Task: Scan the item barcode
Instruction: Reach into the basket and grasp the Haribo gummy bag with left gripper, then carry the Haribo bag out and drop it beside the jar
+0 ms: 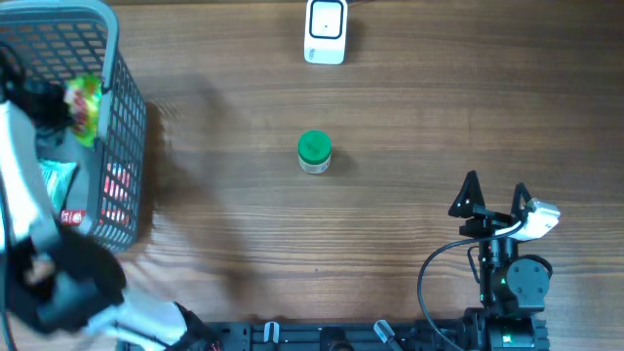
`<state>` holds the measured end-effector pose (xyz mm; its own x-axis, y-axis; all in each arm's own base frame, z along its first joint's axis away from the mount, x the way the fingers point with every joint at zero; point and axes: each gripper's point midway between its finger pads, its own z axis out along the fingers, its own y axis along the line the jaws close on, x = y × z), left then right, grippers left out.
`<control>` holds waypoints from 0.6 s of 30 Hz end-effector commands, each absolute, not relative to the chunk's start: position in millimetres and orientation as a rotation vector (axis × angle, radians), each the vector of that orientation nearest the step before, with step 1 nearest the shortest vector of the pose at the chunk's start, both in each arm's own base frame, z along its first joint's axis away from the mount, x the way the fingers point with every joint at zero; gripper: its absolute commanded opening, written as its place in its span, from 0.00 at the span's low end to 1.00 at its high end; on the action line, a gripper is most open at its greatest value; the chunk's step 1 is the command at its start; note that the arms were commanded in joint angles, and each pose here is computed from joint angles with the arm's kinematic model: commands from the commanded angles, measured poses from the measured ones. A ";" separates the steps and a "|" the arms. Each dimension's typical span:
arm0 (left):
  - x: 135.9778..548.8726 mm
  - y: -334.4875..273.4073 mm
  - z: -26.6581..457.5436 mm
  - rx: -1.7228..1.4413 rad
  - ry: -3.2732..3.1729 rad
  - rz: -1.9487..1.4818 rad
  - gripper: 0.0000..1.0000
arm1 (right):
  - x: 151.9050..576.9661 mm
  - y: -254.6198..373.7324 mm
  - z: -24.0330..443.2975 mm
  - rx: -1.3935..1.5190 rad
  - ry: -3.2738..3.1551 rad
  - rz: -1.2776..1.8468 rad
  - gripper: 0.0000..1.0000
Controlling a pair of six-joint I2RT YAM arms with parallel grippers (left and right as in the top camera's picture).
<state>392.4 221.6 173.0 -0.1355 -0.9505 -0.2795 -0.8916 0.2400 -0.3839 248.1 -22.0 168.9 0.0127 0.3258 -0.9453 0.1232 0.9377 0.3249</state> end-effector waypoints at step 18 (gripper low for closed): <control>349.9 -120.1 295.1 -0.510 2.410 -0.392 0.04 | 248.6 -18.6 168.7 0.332 1.567 0.164 1.00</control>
